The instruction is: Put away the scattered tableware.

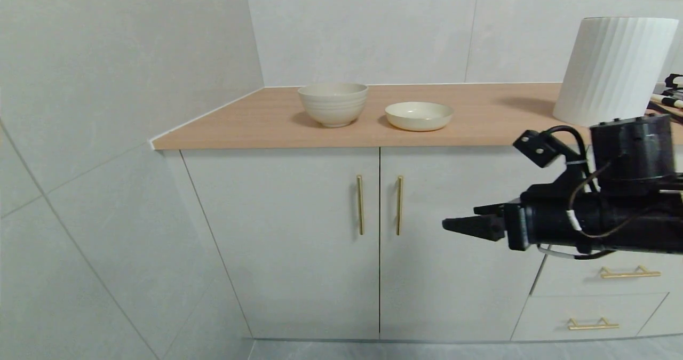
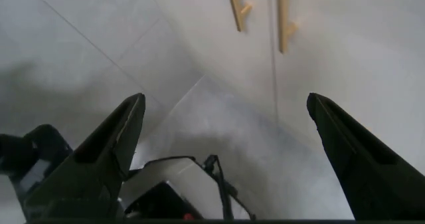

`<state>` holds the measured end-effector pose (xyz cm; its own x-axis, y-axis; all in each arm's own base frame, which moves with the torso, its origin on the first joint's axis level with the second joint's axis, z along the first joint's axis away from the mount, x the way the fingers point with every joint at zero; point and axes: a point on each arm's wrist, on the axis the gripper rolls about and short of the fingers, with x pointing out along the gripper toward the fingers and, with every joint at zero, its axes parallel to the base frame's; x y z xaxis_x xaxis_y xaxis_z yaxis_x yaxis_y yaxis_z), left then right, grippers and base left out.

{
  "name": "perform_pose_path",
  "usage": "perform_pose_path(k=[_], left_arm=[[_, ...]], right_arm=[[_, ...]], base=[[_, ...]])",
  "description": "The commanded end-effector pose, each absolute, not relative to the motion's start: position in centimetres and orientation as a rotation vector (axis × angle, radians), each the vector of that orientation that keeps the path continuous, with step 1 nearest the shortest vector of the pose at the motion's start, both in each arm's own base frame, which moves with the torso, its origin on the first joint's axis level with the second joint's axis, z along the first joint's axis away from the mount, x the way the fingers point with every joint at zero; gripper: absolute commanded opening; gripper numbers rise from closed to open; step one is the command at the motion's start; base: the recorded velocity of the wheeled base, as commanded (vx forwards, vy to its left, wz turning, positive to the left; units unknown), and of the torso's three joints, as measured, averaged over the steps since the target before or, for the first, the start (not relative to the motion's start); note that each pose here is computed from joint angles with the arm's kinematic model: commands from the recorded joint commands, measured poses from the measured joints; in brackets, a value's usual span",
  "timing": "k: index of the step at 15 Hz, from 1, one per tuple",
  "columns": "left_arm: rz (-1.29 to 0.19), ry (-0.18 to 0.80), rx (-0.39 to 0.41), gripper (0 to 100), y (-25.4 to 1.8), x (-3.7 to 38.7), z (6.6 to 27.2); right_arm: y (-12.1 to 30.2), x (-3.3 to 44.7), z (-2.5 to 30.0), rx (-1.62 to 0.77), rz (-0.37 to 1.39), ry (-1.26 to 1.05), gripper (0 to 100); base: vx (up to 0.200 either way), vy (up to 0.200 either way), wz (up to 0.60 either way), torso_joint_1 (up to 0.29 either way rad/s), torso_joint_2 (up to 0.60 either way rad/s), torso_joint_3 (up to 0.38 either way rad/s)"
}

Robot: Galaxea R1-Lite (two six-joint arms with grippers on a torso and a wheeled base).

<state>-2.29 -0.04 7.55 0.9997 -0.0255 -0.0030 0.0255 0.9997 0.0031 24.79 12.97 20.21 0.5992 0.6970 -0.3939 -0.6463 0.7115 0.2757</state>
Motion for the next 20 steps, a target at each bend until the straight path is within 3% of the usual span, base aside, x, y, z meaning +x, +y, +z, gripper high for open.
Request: perform_pose_path(k=[1, 7, 20], left_arm=[[-0.026, 0.003, 0.003, 100, 0.0, -2.3, 7.5], [-0.026, 0.003, 0.003, 100, 0.0, -2.3, 7.5], [-0.026, 0.003, 0.003, 100, 0.0, -2.3, 7.5]], right_arm=[[16.5, 29.1, 17.0, 0.097, 0.805, 0.595, 100], [19.7, 34.6, 10.9, 0.155, 0.778, 0.492, 100], [22.2, 36.2, 10.2, 0.352, 0.775, 0.389, 100]], base=[[0.0, 0.0, 0.0, 0.0, 0.0, 0.0], [0.0, 0.0, 0.0, 0.0, 0.0, 0.0], [0.0, 0.0, 0.0, 0.0, 0.0, 0.0]])
